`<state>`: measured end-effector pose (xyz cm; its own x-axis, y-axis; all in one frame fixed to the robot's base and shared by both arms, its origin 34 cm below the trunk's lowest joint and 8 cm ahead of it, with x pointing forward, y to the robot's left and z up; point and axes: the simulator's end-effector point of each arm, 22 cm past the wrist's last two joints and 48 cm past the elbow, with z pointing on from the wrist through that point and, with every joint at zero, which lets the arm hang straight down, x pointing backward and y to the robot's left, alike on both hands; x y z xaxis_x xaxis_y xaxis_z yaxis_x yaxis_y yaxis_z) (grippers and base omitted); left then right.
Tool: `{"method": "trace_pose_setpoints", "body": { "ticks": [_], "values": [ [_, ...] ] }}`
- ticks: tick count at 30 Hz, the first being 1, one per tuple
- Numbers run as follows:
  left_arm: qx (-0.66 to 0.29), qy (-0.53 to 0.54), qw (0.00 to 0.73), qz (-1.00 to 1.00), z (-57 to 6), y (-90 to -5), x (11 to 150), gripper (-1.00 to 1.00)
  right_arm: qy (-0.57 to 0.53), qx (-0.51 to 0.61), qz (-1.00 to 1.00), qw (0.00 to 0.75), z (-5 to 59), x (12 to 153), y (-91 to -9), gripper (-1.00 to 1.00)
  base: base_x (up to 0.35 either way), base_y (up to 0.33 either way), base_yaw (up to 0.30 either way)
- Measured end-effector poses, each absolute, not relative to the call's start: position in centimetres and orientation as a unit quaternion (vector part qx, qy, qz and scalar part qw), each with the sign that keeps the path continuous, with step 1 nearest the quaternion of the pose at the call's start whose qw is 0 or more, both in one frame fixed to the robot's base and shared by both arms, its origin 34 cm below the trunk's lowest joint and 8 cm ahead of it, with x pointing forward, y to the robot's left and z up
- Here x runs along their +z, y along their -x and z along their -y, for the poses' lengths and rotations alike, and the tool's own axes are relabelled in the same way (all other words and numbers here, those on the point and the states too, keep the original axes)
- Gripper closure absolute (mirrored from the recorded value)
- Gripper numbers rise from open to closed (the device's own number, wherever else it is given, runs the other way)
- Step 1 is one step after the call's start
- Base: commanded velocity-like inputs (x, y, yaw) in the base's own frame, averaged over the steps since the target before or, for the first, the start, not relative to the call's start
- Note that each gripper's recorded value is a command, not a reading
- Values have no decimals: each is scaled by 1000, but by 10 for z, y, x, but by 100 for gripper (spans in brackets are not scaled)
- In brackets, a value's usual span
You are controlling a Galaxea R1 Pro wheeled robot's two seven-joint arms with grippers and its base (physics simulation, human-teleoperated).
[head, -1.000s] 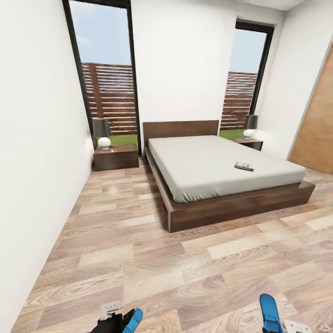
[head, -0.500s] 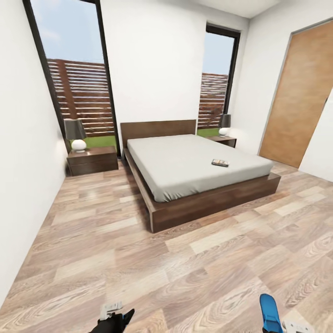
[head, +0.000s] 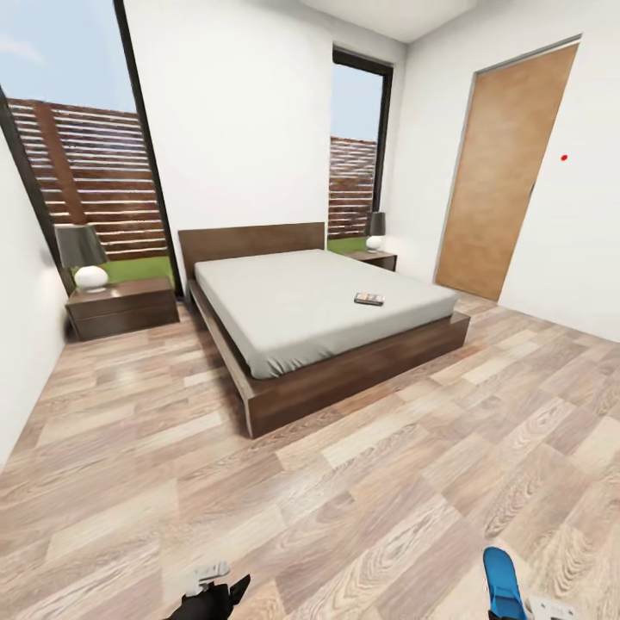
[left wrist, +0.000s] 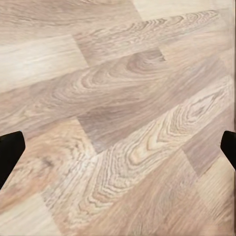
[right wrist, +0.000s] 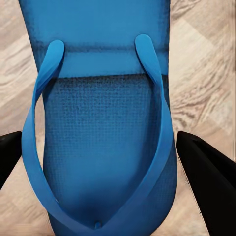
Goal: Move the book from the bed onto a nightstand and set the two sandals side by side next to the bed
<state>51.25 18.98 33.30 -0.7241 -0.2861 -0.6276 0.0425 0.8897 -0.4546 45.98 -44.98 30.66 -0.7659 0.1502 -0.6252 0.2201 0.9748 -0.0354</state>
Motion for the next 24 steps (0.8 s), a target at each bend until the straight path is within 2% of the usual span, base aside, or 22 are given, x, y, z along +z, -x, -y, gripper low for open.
{"method": "trace_pose_setpoints", "body": {
  "ticks": [6,24],
  "values": [
    [-225,68,365,-901,-190,-512,333,-100,-99,-54,-938,328,450,307,-460,100,0,0,-213],
    [-225,68,366,-901,-190,-513,333,-100,-99,-52,-938,329,450,308,-461,100,0,0,-7]
  ]
}}
